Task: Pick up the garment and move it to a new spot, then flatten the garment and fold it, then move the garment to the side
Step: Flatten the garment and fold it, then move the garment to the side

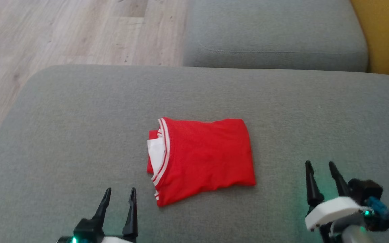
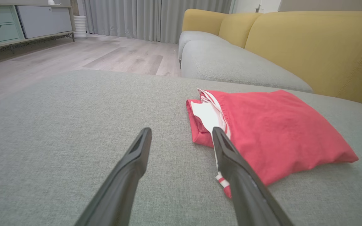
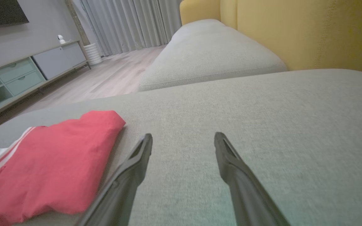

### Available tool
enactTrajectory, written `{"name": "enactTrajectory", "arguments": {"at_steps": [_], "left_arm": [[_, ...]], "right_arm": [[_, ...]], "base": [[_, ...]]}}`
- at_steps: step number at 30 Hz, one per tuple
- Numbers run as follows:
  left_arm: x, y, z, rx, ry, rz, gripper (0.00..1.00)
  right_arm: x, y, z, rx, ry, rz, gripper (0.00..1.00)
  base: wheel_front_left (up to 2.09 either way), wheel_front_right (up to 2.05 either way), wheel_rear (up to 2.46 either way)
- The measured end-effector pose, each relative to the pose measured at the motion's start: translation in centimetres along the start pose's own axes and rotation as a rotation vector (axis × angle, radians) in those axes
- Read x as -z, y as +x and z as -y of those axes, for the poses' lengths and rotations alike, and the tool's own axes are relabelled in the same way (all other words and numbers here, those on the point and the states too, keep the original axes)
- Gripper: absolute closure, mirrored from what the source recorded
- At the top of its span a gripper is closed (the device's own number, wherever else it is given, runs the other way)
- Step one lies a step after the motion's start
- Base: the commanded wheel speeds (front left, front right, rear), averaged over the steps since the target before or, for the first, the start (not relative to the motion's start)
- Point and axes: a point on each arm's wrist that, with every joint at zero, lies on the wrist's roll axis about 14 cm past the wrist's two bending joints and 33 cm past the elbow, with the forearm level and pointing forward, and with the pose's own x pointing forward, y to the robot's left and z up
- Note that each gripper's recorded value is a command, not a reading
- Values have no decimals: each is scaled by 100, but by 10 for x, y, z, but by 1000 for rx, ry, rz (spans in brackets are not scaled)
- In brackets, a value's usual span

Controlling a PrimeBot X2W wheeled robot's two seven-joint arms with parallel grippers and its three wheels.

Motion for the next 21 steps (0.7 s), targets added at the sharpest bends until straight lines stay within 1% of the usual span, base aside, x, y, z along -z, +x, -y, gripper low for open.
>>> {"name": "enactTrajectory", "arguments": {"at_steps": [4,9,12,17,21], "left_arm": [[3,-1,0,2,5,-10,0],[3,0,2,10,7,-9,0],[4,0,3,11,6,-13,0],[8,-4,4,12,2,-26,0],[15,-9,4,7,-23,-43,0]], "right_arm": [[7,-10,3,13,-13,-14,0],[7,-11,5,19,-11,-11,0],[9,-10,0,6,1,-18,0],[24,-4,-22,-61,12,-70,0],[27,16,-49,-141,8,-100,0]], "base": [[0,0,0],[0,0,0],[0,0,0],[0,0,0],[0,0,0]]}}
